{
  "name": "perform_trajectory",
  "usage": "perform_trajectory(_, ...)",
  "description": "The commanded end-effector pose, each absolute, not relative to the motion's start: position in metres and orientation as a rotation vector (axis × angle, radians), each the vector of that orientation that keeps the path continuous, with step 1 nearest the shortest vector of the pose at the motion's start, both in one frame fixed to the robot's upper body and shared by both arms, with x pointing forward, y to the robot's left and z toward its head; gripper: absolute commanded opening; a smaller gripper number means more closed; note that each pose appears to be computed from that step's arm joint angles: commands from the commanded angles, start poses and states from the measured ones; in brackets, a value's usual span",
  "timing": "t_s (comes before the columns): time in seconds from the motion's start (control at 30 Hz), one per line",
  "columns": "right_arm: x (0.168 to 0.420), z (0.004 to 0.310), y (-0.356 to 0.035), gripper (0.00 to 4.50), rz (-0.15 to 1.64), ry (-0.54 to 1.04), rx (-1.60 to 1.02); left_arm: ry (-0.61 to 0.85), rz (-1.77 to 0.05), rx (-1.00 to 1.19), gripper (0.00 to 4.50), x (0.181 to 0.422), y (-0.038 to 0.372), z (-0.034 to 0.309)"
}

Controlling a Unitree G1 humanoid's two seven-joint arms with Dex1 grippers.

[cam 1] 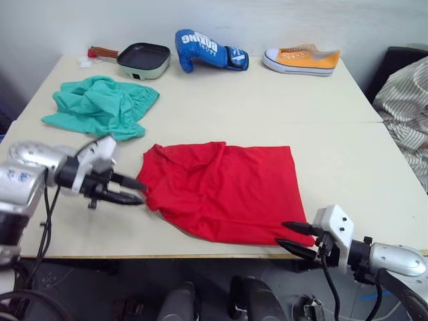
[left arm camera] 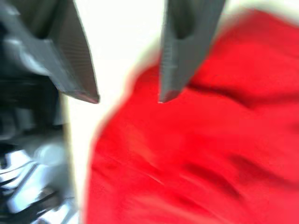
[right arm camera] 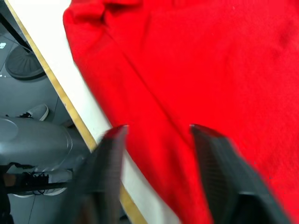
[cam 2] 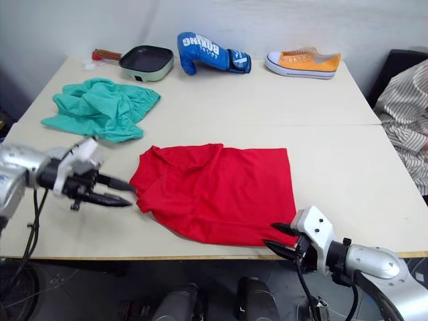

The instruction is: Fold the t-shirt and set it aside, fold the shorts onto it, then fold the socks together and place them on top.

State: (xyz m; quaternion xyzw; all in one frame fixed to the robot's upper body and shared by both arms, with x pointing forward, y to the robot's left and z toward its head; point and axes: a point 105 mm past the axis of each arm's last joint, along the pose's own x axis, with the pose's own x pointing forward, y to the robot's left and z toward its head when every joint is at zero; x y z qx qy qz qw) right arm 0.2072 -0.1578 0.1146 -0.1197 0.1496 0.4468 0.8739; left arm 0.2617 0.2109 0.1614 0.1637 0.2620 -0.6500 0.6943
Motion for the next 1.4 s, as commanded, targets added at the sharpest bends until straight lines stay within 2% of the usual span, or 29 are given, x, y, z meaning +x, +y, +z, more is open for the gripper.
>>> perform_trajectory(0.03, 0.208, 0.116, -0.151, 0.65, 0.951, 0.283, -0.290, 0.560, -1.480, 0.525, 0.62, 0.256, 0.203, 0.154)
perform_trajectory(0.1, 0.209, 0.114, -0.149, 0.01, 0.955, 0.284, -0.303, 0.504, -1.373, 0.661, 0.01, 0.275, 0.205, 0.142)
perform_trajectory(0.17, 0.211, 0.114, -0.148, 0.01, 0.954, 0.281, -0.305, 0.407, -1.308, 0.664, 0.01, 0.288, 0.202, 0.144)
perform_trajectory(0.27, 0.212, 0.114, -0.149, 0.00, 0.950, 0.278, -0.304, 0.370, -1.319, 0.570, 0.65, 0.283, 0.204, 0.153)
perform_trajectory(0.43, 0.212, 0.113, -0.149, 0.00, 0.948, 0.281, -0.305, 0.381, -1.290, 0.543, 2.25, 0.282, 0.217, 0.162)
perform_trajectory(0.57, 0.211, 0.113, -0.149, 0.00, 0.948, 0.282, -0.306, 0.380, -1.214, 0.606, 3.50, 0.294, 0.231, 0.164)
perform_trajectory(0.67, 0.212, 0.113, -0.149, 0.00, 0.948, 0.282, -0.306, 0.394, -1.238, 0.606, 4.47, 0.294, 0.229, 0.160)
perform_trajectory(0.9, 0.206, 0.118, -0.144, 0.00, 0.988, 0.272, -0.300, 0.419, -1.264, 0.640, 4.47, 0.300, 0.222, 0.142)
perform_trajectory(1.07, 0.193, 0.138, -0.127, 0.00, 1.101, 0.190, -0.260, 0.373, -1.265, 0.606, 4.47, 0.308, 0.214, 0.141)
perform_trajectory(1.1, 0.192, 0.141, -0.125, 0.00, 1.110, 0.179, -0.255, 0.370, -1.267, 0.601, 4.17, 0.309, 0.213, 0.141)
perform_trajectory(1.17, 0.191, 0.145, -0.123, 0.00, 1.119, 0.165, -0.261, 0.374, -1.271, 0.597, 3.90, 0.309, 0.215, 0.141)
perform_trajectory(1.33, 0.190, 0.147, -0.122, 0.00, 1.129, 0.162, -0.235, 0.389, -1.276, 0.598, 2.31, 0.309, 0.219, 0.139)
perform_trajectory(1.4, 0.189, 0.148, -0.122, 0.55, 1.141, 0.165, -0.223, 0.396, -1.277, 0.603, 1.63, 0.309, 0.222, 0.139)
